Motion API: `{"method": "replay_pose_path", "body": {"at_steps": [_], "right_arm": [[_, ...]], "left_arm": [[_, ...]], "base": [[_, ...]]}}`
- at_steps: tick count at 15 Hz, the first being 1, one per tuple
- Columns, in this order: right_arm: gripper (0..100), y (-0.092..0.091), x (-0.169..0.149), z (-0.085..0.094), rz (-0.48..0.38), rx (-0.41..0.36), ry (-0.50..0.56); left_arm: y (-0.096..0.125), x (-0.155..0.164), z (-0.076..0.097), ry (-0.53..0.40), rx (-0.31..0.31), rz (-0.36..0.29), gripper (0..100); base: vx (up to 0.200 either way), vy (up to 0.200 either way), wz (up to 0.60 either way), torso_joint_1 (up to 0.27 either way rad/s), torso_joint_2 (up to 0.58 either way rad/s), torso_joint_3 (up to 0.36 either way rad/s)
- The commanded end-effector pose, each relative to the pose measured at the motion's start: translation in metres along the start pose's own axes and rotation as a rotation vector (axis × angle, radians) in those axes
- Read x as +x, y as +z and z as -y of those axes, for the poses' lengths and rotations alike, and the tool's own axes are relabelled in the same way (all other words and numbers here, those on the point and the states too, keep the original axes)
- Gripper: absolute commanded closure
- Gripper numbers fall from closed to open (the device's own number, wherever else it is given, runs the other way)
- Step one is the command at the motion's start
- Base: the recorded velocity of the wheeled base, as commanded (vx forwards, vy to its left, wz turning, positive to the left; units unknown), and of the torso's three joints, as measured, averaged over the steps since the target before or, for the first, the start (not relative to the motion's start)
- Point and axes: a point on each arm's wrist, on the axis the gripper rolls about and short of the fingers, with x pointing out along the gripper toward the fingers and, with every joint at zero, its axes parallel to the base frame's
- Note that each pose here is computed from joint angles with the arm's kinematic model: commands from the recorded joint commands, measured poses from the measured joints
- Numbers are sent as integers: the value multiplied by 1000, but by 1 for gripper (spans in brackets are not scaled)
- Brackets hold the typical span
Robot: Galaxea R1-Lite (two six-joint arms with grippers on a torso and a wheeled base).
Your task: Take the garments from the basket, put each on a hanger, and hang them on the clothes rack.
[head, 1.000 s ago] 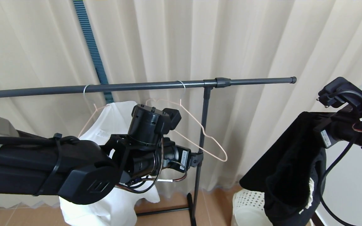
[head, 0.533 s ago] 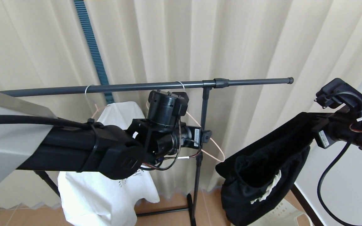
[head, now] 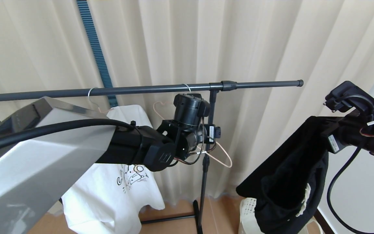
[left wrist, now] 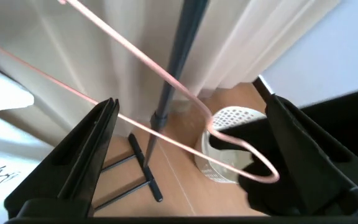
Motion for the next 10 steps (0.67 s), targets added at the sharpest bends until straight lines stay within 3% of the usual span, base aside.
{"method": "replay_pose_path", "body": {"at_steps": [1,5,10], "right_arm": [[100,0,0,-1,0,-1,2],[100,0,0,0,1,-1,1],[100,0,0,-1,3,-2,11]], "left_arm": [[-13,18,1,31,13,-17,0],[-22,18,-12,125,41,-67,0],[-15,-14,-34,168,39,-85,0]], "base": [[0,0,0,0,0,0],[0,0,0,0,0,0],[0,0,0,0,0,0]]}}
